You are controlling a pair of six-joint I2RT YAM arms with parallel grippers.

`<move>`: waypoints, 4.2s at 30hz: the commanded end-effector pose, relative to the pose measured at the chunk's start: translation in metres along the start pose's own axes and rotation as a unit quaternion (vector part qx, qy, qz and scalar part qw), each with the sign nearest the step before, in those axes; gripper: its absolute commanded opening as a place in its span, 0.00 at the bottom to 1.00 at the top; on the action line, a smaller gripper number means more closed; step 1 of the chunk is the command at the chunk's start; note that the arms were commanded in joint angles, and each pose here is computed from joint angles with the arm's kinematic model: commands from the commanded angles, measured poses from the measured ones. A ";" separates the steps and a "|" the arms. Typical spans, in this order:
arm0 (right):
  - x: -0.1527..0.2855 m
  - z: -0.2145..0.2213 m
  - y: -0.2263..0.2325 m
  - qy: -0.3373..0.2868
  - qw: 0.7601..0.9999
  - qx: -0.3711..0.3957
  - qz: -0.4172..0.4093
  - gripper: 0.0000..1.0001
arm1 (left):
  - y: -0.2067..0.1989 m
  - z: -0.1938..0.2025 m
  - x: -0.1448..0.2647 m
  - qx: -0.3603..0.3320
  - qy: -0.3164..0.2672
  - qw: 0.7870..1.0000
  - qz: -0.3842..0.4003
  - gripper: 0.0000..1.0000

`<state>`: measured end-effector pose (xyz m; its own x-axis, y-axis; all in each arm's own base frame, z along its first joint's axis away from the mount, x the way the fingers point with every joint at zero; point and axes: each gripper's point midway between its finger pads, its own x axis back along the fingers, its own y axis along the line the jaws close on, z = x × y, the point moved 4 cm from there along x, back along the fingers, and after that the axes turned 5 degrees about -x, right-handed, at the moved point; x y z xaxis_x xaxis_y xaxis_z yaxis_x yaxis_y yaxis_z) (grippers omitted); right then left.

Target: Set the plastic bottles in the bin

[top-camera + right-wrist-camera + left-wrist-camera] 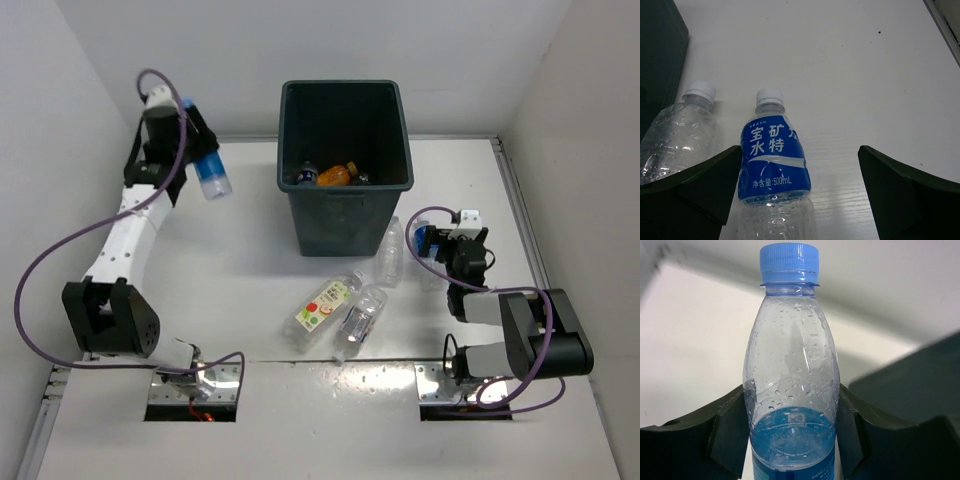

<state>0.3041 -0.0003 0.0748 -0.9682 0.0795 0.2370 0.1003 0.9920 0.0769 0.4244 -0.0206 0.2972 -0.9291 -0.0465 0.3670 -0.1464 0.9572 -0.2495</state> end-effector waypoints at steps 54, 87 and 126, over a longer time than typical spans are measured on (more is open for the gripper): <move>-0.005 -0.016 0.001 -0.029 1.000 -0.005 -0.002 1.00 | -0.276 -0.115 0.125 -0.112 -0.213 0.910 0.338 0.99; -0.005 -0.016 0.001 -0.029 1.000 -0.005 -0.002 1.00 | -0.143 0.287 0.224 -0.300 0.034 0.880 0.366 0.99; -0.005 -0.016 0.001 -0.029 1.000 -0.005 -0.002 1.00 | -0.189 0.325 0.181 -0.318 0.125 0.845 0.411 0.99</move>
<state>0.3041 -0.0003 0.0746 -0.9681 0.0796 0.2377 0.1004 0.9920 0.0768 0.1683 -0.2949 0.1190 -0.5354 0.6774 0.5045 0.7958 0.6046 0.0327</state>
